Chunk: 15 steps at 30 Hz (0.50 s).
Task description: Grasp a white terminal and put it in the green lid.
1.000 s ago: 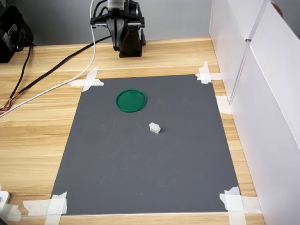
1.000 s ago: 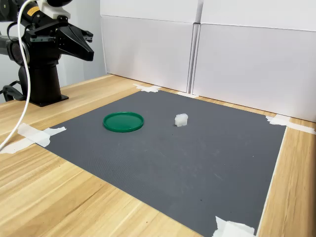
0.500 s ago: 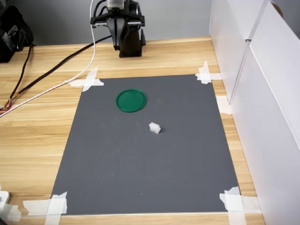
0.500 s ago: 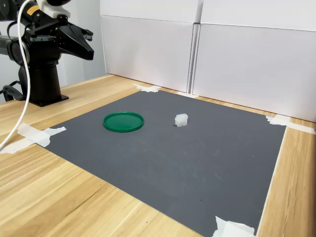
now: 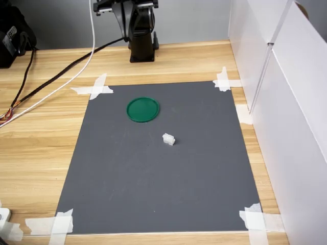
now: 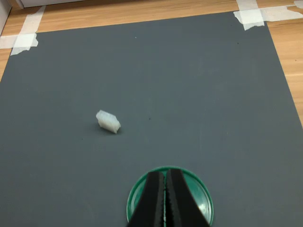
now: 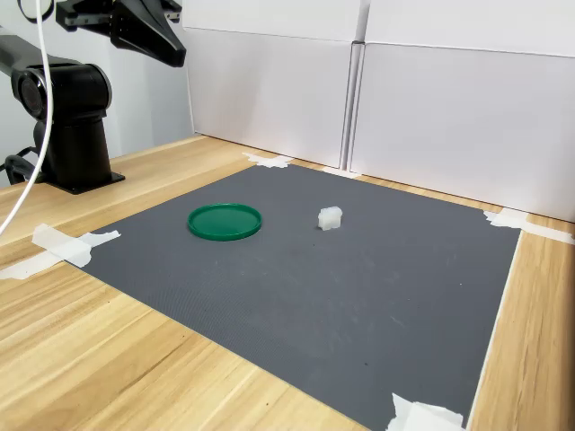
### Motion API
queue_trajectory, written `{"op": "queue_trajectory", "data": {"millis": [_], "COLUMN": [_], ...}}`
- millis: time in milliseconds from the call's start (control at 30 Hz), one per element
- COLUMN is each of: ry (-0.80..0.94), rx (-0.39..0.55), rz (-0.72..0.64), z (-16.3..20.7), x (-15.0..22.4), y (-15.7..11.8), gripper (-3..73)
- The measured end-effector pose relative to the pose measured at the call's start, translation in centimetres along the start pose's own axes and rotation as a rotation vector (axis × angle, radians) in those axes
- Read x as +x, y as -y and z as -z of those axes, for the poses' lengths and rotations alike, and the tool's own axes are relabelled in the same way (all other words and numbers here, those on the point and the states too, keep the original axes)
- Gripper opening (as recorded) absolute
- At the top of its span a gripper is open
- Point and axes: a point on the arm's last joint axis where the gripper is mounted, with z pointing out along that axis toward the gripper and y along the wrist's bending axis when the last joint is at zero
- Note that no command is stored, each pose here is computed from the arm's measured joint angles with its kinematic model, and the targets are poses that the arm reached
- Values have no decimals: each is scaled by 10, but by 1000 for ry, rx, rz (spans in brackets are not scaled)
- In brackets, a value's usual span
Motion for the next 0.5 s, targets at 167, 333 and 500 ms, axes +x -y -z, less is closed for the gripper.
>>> {"op": "queue_trajectory", "data": {"millis": [167, 333, 500], "ry": [-84, -143, -155], "rx": [5, 3, -4], "rz": [11, 96, 167], "z": [-23, -47, -66], "x": [-24, -46, -70], "y": [-1, -3, -4], "gripper": [-21, -21, -21]}}
